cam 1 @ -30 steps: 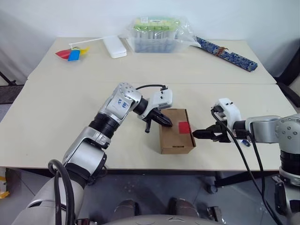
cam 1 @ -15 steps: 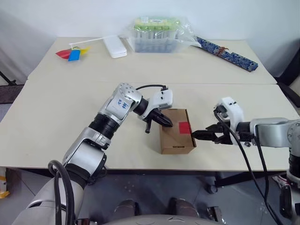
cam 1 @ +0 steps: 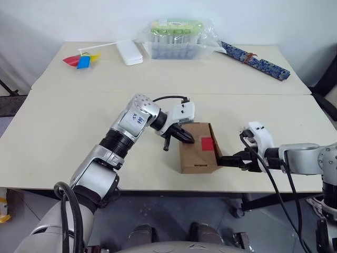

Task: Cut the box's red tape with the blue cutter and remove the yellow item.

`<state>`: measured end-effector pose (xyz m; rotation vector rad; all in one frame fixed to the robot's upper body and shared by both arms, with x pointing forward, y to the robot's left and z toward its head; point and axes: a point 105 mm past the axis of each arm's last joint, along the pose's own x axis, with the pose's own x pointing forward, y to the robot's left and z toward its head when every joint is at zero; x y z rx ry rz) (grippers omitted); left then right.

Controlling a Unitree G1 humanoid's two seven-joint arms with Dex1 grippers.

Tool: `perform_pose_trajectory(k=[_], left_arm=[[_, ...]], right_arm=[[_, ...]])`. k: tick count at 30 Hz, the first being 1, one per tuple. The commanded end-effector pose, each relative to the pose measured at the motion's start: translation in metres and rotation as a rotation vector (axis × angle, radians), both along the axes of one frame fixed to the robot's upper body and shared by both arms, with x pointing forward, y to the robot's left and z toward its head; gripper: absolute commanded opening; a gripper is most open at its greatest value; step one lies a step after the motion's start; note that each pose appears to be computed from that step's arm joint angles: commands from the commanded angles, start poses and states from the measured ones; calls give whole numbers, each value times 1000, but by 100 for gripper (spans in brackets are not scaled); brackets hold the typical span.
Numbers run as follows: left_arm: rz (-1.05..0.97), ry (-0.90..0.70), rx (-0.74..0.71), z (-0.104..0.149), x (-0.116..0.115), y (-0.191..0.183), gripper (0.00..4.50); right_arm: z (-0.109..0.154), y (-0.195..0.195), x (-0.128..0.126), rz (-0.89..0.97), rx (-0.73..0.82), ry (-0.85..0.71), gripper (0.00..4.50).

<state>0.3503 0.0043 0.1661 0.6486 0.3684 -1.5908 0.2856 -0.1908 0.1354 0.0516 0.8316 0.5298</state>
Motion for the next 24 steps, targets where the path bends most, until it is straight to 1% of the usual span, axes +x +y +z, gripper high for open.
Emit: perform_pose_trajectory(k=[1,5,8,11,14,17,20,22,24], left_arm=[[31,59,104,-30,-2,12,1],[27,65,107,-32,-4,12,1],[28,68,110,-34,-5,13,1],[29,70,111,-34,-5,14,1],[43,74,107,-35,-4,15,1],[52,78,103,-35,-4,15,1],[57,81,103,-35,-4,15,1],[60,83,104,-36,-4,16,1],[63,84,103,-37,-4,16,1]], right_arm=[[-6,-14,-2,-40,-46,30,450],[-15,-20,-1,-61,-82,63,450],[-26,-25,0,-77,-152,96,450],[-29,-27,1,-75,-180,103,450],[-39,-34,-6,-31,-312,118,450],[-37,-34,-10,45,-356,86,450],[-30,-35,-10,125,-376,23,450],[-22,-36,-6,171,-383,-47,450],[-19,-37,-3,185,-374,-58,450]])
